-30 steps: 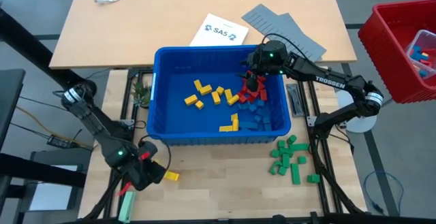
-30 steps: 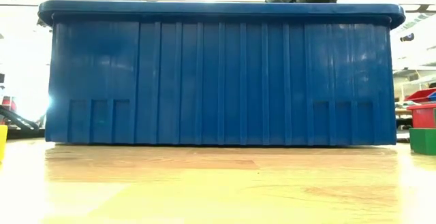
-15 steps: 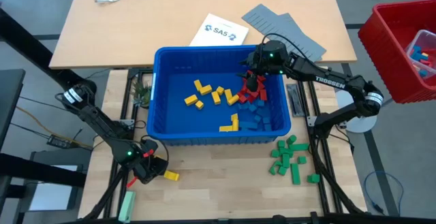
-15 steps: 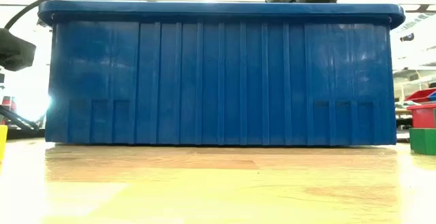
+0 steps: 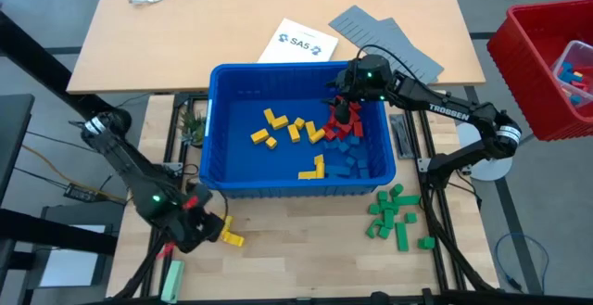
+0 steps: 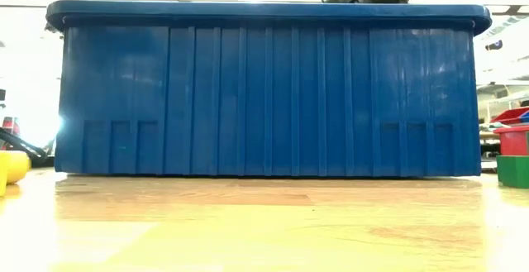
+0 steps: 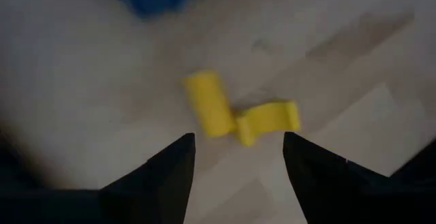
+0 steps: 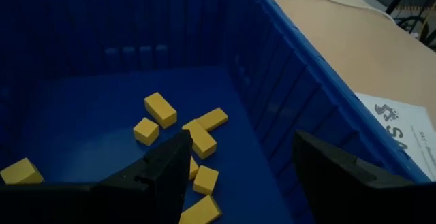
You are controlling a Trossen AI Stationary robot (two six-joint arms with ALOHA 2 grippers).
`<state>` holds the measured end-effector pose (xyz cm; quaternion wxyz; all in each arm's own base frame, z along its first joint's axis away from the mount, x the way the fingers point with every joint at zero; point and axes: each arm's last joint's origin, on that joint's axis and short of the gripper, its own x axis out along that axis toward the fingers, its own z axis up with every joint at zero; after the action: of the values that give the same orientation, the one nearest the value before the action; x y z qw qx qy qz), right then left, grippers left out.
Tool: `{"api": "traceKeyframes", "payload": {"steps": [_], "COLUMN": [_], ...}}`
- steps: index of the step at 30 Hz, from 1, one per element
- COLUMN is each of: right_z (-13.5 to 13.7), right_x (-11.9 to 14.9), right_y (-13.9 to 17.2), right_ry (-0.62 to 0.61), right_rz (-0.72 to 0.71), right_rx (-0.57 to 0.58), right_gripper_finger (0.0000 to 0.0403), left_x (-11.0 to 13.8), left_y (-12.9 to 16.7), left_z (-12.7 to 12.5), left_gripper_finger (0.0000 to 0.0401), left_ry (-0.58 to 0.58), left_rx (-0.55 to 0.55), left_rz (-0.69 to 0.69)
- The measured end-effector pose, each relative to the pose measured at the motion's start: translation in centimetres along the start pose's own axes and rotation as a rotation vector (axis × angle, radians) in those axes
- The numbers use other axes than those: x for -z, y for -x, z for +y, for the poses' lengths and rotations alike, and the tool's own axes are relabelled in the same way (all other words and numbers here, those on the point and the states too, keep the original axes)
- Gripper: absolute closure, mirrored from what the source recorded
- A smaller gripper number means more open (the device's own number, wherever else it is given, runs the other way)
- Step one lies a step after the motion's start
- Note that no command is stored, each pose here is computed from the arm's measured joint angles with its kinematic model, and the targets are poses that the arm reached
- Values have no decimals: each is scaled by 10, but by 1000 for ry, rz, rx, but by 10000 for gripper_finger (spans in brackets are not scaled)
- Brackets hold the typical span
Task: Sort blocks
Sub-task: Remove the yellow block from the blue bin
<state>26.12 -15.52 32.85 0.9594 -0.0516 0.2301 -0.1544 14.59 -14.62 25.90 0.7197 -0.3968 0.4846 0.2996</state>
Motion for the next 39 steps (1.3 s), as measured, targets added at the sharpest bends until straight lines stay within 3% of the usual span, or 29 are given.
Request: {"api": "traceKeyframes", "payload": {"steps": [2,8,11,14,19,23,31,39], "right_z": [0,0,0,0,0,0,0,0], "right_x": [-1,0,0,0,-1,-1,-1,-1], "right_y": [0,0,0,0,0,0,0,0], "right_ry": [2,19,19,20,21,21,21,21], "right_rz": [-5,-2,-1,-4,-7,-7,-8,-8], "right_rx": [1,1,0,1,2,2,-4,-5], "right_gripper_finger": [165,165,165,165,165,165,165,165], "left_x": [-10,-51,-75,-102,-148,-185,-264,-328], "left_y": [30,113,138,145,138,128,92,13], "left_z": [-3,-19,-25,-25,-16,-12,-7,7], "left_gripper_finger": [176,178,178,178,178,178,178,178], "left_ry": [-15,-5,-38,-83,-122,-183,-323,-475], "left_rx": [-30,153,192,112,-103,-204,-236,-238], "left_rz": [-58,-406,-570,-653,-680,-642,-484,-169]}}
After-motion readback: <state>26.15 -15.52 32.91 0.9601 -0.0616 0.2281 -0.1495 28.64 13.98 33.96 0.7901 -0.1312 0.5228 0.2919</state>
